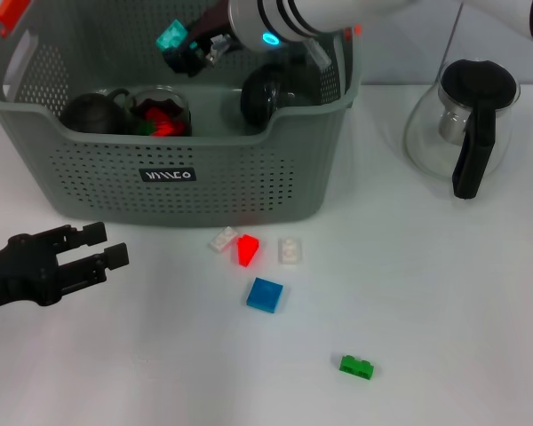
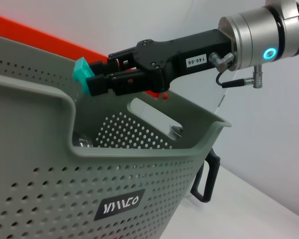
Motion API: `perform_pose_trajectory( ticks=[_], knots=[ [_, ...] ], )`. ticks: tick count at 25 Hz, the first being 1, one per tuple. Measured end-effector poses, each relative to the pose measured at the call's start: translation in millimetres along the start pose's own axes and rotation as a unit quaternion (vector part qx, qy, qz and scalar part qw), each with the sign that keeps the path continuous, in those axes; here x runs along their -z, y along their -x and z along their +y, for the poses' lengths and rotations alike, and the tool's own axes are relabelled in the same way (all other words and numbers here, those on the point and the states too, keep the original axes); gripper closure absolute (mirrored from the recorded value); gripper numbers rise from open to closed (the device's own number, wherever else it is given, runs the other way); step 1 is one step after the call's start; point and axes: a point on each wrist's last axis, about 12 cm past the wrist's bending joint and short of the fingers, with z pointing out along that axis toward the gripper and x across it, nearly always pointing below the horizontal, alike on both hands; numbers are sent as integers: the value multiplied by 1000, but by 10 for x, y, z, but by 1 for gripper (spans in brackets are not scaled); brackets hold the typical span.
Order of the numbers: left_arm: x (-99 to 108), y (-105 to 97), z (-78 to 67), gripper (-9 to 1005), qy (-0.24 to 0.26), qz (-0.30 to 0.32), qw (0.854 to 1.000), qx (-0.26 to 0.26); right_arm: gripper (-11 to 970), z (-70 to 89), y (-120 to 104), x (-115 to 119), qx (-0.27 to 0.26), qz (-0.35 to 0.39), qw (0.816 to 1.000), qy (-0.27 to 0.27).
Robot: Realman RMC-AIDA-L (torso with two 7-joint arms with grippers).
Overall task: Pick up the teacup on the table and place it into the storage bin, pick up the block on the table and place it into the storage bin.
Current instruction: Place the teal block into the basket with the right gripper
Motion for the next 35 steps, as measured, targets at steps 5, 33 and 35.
perform_pose_trajectory(
  ticks=[5, 33, 35],
  knots=[
    [14, -18, 1, 356, 3, 1, 1000, 2, 523, 54, -65, -20, -13, -5, 1000, 12],
    [23, -24, 5, 356, 7, 0, 1000, 4, 322, 46, 116, 234, -31, -99, 993, 62],
    [22, -23, 6, 356, 7, 0, 1000, 4, 301, -11, 82, 436, -42, -153, 985, 68]
  ],
)
